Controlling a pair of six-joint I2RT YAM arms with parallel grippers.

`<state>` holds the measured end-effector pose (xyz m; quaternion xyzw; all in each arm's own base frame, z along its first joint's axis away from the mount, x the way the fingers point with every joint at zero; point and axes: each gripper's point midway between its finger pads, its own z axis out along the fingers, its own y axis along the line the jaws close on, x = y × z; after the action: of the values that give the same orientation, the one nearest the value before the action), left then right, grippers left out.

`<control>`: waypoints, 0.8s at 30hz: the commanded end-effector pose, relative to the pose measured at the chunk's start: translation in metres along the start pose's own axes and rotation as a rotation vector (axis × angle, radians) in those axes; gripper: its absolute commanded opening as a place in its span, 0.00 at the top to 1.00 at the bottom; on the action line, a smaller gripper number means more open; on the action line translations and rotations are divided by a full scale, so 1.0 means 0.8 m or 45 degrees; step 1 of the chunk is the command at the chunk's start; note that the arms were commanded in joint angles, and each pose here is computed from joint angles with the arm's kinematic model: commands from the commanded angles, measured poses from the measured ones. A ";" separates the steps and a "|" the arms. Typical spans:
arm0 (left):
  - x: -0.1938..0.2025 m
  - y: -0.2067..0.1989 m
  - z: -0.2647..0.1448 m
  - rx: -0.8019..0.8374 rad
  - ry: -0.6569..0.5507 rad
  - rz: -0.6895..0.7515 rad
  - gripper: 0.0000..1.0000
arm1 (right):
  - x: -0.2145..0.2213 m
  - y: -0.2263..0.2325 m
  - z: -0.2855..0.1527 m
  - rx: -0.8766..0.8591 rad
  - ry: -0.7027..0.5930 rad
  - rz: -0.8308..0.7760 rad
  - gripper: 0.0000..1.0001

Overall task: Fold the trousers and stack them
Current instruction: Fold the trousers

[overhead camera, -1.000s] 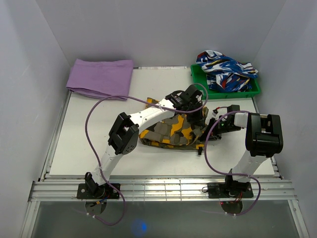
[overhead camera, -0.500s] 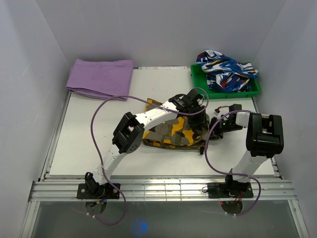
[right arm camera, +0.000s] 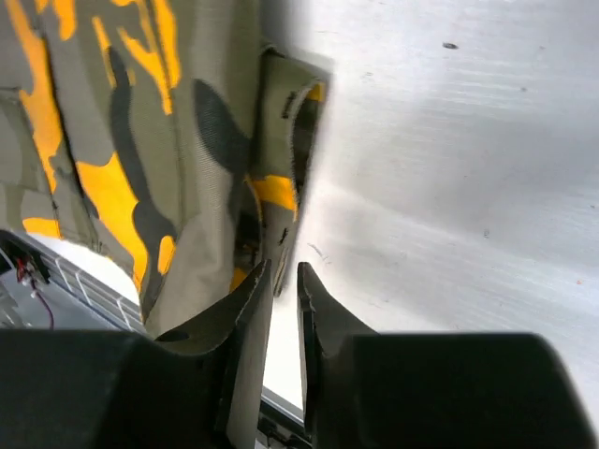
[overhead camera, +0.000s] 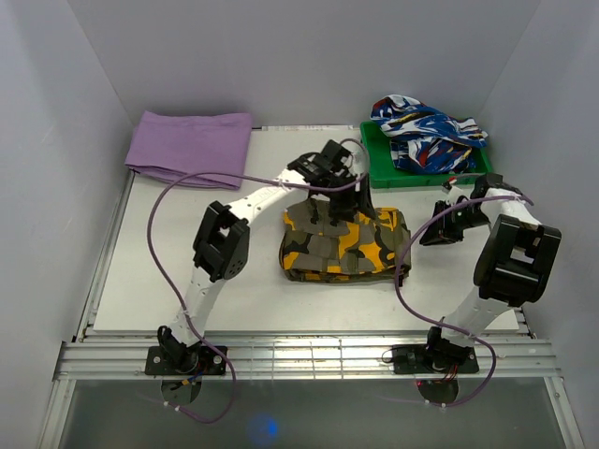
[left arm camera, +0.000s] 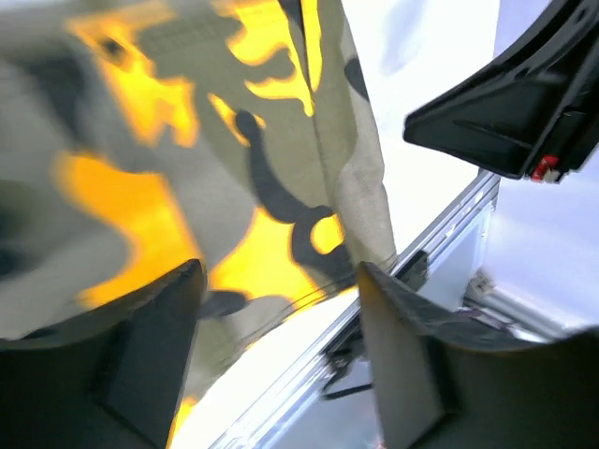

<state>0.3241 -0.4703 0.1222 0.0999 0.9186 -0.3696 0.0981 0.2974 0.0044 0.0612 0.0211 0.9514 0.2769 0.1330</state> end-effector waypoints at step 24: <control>0.125 0.187 -0.164 0.684 0.255 -0.130 0.51 | 0.090 0.115 0.078 -0.643 0.352 -0.126 0.34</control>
<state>0.2526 -0.2657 0.1169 0.1372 0.7868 -0.6008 -0.0336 0.2429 0.1251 0.0596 -0.1048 0.8546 0.5081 0.0214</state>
